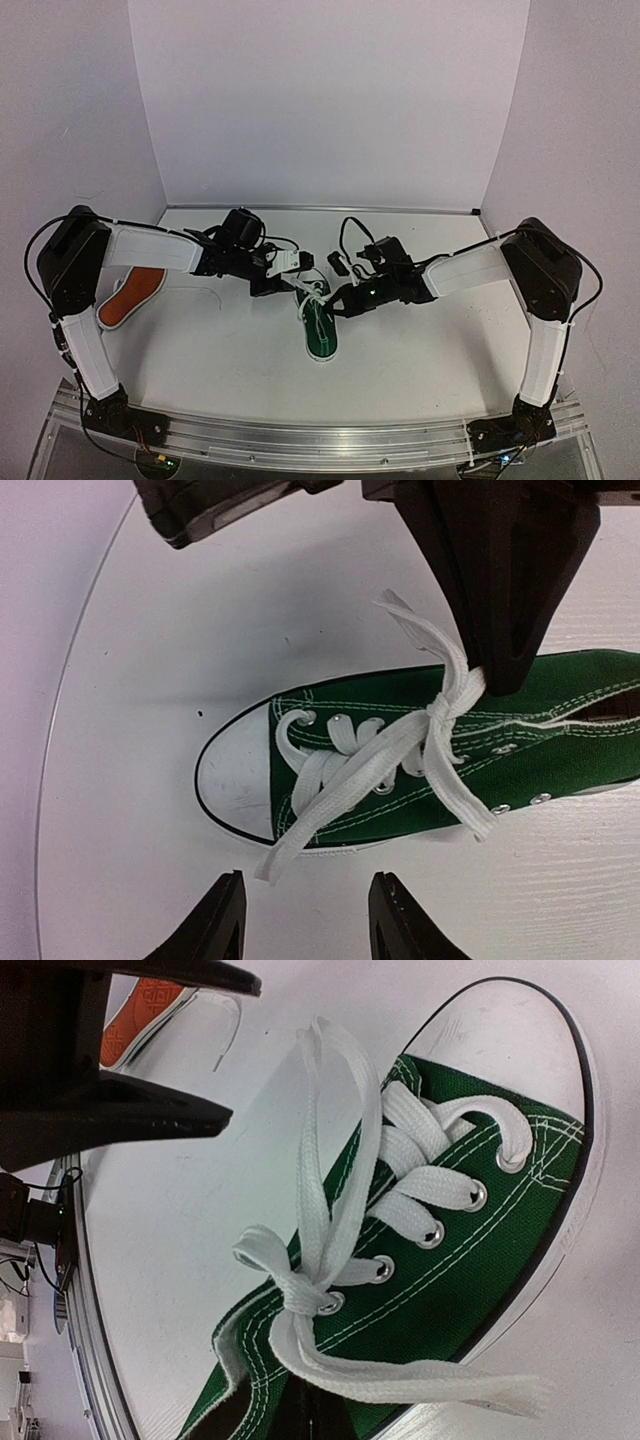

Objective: Tie the shoes

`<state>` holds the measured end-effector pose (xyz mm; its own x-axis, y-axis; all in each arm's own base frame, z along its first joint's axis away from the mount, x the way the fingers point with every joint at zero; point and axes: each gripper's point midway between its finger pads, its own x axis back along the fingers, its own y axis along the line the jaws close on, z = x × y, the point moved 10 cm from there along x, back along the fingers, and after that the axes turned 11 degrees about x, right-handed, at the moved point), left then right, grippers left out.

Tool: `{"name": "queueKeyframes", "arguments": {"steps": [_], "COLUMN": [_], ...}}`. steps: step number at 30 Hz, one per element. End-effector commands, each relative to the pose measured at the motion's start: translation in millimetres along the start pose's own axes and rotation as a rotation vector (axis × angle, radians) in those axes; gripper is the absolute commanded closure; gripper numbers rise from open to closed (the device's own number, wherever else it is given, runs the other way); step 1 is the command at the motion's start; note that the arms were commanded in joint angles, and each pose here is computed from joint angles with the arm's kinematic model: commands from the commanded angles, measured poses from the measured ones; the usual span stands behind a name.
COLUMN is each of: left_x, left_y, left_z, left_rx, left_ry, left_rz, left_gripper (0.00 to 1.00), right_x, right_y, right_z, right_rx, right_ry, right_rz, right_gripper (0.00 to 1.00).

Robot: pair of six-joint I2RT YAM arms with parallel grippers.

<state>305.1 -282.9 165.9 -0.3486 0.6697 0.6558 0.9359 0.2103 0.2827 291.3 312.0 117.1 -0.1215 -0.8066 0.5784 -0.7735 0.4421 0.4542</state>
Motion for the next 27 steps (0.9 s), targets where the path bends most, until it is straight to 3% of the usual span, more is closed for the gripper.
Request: {"name": "queueKeyframes", "arguments": {"steps": [1,19,27], "left_x": [-5.0,-27.4,-30.1], "left_y": [3.3,4.0,2.2], "left_z": [-12.3,-24.7,-25.2], "left_rx": [-0.057,-0.139,-0.163], "left_ry": [-0.001,0.02,0.036], "left_rz": [0.013,0.035,0.046], "left_gripper": [0.56,0.57,0.79], "right_x": [1.0,-0.2,1.6], "right_y": [6.1,5.5,5.9], "right_z": [-10.1,-8.1,-8.9], "right_rx": [0.023,0.019,0.019], "right_ry": [-0.017,-0.009,-0.012], "right_rz": [-0.013,-0.011,-0.007], "right_gripper": [1.0,1.0,1.0]}}
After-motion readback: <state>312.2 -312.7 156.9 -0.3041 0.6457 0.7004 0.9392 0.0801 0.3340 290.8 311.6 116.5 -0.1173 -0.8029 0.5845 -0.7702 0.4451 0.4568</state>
